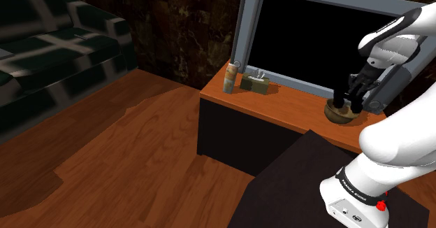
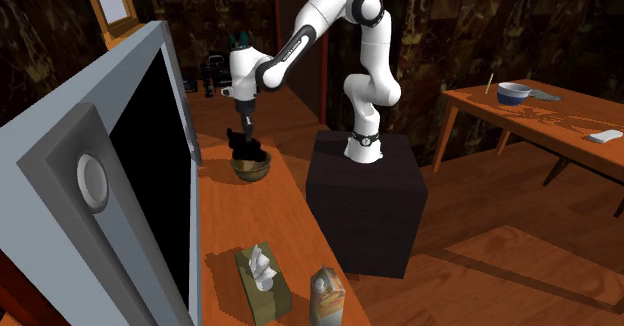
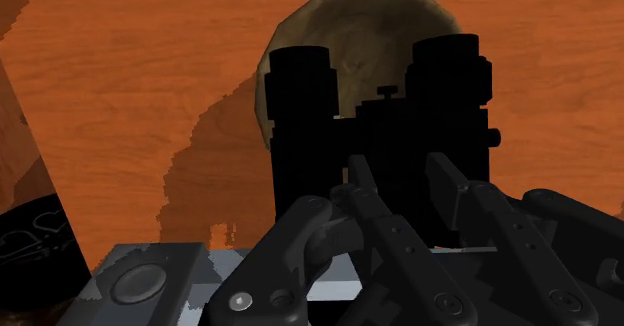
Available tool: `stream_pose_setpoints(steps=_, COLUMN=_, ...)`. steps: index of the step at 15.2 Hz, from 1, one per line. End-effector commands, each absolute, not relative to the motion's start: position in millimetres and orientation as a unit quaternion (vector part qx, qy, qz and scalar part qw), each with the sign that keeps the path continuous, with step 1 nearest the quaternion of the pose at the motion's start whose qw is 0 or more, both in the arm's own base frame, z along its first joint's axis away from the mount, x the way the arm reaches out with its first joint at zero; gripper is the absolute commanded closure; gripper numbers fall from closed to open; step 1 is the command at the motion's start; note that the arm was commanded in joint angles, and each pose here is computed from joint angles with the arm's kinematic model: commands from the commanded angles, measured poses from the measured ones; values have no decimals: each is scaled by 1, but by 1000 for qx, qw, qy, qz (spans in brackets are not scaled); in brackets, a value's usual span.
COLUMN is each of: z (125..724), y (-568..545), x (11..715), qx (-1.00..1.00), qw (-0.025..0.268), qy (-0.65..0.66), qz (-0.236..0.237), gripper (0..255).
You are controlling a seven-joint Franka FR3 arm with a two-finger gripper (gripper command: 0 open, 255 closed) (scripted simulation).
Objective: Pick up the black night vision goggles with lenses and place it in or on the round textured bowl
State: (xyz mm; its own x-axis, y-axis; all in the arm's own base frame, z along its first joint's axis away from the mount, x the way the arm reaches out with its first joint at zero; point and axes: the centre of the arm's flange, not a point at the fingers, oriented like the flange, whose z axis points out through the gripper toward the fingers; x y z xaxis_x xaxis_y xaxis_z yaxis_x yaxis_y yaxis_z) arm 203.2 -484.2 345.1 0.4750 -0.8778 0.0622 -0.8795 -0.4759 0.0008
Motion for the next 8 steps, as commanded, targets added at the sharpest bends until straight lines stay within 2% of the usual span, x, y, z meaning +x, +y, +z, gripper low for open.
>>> stream_pose_setpoints(steps=1, z=335, y=-483, x=203, qx=859, qw=17, qy=-512, qz=27, gripper=255)
stream_pose_setpoints(steps=8, z=312, y=-483, x=203, qx=859, qw=17, qy=-512, qz=27, gripper=255)
